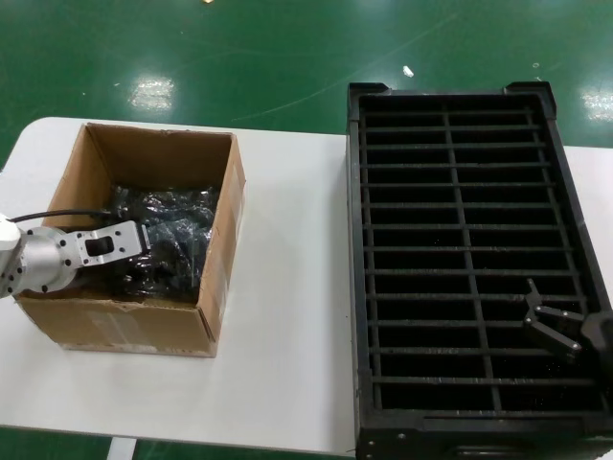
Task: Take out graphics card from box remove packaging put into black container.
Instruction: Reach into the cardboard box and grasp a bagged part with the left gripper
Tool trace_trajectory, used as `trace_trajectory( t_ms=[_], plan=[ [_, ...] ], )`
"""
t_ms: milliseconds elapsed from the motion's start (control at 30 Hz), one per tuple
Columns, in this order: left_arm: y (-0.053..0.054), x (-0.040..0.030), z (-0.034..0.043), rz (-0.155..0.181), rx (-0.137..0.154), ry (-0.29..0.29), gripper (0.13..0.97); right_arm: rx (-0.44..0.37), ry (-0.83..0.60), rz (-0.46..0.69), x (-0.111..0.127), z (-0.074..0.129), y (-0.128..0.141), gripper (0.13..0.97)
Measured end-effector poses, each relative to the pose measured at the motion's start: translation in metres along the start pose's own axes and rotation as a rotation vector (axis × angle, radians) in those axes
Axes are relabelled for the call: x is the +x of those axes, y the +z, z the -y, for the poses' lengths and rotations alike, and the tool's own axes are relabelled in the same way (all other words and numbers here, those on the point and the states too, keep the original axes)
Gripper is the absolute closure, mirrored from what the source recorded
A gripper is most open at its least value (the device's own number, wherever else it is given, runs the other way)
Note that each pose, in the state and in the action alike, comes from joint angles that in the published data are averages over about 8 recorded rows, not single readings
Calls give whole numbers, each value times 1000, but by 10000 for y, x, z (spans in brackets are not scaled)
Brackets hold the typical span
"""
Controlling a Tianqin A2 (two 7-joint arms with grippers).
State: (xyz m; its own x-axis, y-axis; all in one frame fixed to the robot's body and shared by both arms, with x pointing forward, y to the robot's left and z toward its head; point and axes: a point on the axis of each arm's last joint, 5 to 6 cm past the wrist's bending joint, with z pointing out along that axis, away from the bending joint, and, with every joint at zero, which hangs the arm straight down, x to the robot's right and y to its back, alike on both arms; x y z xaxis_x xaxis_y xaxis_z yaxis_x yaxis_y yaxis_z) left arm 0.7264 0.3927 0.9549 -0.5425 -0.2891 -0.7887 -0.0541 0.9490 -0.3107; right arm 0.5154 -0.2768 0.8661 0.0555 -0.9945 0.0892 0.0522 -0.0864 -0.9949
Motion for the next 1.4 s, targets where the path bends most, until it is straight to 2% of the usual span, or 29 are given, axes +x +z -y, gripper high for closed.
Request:
trace_trajectory(
  t_ms=[167,267,733,1167,1400],
  plan=[
    [15,6,23,-1,-11,17,659,0,0,0,0,0,0,130],
    [32,20,45,-2,-17,25,585,0,0,0,0,0,0,130],
    [116,144,98,8,-53,23,286,0,0,0,0,0,0,130],
    [175,242,125,41,-73,21,308,0,0,0,0,0,0,130],
    [184,248,133,62,-74,19,392,0,0,0,0,0,0,130]
  ],
)
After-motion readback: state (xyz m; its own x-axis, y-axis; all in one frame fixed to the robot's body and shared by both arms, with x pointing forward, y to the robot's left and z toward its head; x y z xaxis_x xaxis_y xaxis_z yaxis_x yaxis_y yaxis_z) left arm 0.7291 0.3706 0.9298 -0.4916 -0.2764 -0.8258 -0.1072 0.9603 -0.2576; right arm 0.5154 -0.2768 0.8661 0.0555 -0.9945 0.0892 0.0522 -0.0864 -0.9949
